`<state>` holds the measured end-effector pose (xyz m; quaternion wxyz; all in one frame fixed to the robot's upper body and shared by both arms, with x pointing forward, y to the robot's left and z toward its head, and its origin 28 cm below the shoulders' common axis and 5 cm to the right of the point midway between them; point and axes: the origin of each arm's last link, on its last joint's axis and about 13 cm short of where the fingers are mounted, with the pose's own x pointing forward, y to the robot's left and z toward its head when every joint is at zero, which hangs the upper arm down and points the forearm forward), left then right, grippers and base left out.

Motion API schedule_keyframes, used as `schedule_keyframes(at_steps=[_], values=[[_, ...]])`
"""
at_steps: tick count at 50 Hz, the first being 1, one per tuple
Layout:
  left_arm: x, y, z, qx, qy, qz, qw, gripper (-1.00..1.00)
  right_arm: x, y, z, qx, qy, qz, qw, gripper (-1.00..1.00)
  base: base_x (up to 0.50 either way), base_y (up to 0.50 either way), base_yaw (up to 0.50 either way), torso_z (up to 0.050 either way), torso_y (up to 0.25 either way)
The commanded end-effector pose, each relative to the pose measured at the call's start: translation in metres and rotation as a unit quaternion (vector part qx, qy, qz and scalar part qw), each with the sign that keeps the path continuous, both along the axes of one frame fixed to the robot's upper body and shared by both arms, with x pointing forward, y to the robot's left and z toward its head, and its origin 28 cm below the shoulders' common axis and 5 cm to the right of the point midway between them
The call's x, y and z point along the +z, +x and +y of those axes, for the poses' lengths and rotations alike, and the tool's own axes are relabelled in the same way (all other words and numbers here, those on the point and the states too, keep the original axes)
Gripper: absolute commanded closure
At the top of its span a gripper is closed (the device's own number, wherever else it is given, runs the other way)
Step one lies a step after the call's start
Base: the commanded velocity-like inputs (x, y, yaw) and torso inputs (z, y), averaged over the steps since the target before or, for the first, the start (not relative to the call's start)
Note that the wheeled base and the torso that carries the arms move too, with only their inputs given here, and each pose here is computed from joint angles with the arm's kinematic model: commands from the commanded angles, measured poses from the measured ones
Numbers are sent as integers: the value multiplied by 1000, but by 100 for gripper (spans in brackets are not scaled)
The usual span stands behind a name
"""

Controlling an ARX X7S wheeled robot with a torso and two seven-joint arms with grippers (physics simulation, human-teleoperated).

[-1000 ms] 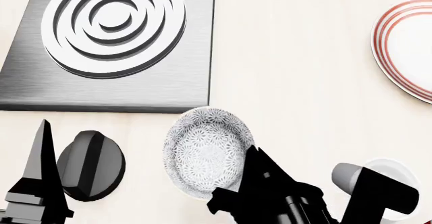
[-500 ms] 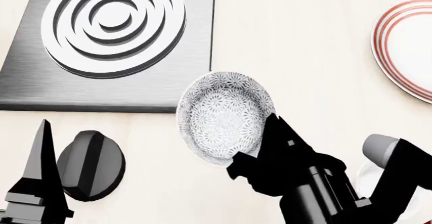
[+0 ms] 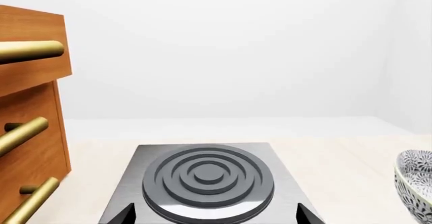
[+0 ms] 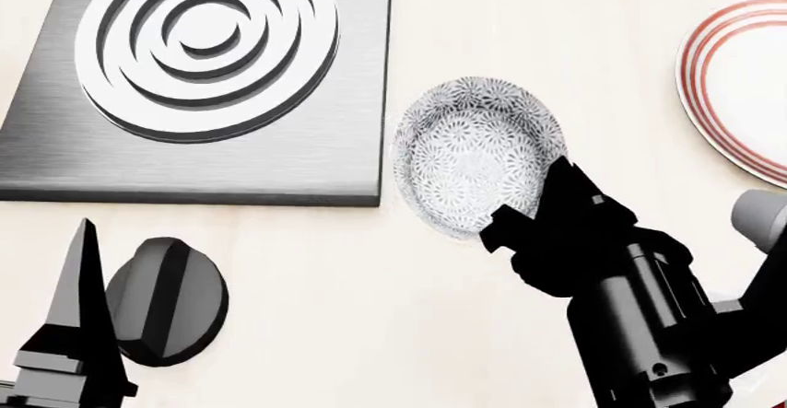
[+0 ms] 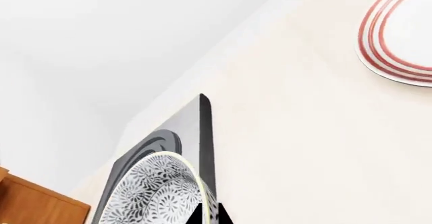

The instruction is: Pick the akita bowl next to the ramekin and place it on the plate.

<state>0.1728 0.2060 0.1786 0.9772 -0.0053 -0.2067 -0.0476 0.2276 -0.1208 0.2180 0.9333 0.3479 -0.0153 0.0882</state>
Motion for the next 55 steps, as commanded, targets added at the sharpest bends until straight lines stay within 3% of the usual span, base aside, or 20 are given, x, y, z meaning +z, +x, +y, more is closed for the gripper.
schedule_keyframes(at_steps=[1, 55], values=[[-1, 0, 0, 0, 1, 0, 1000, -100, 11, 9, -9, -17, 12, -16, 1000, 100, 0, 0, 0, 0, 0], [-3, 4, 0, 1, 2, 5, 1000, -100, 30, 66, -46, -104, 71, -10, 992, 100, 0, 0, 0, 0, 0]])
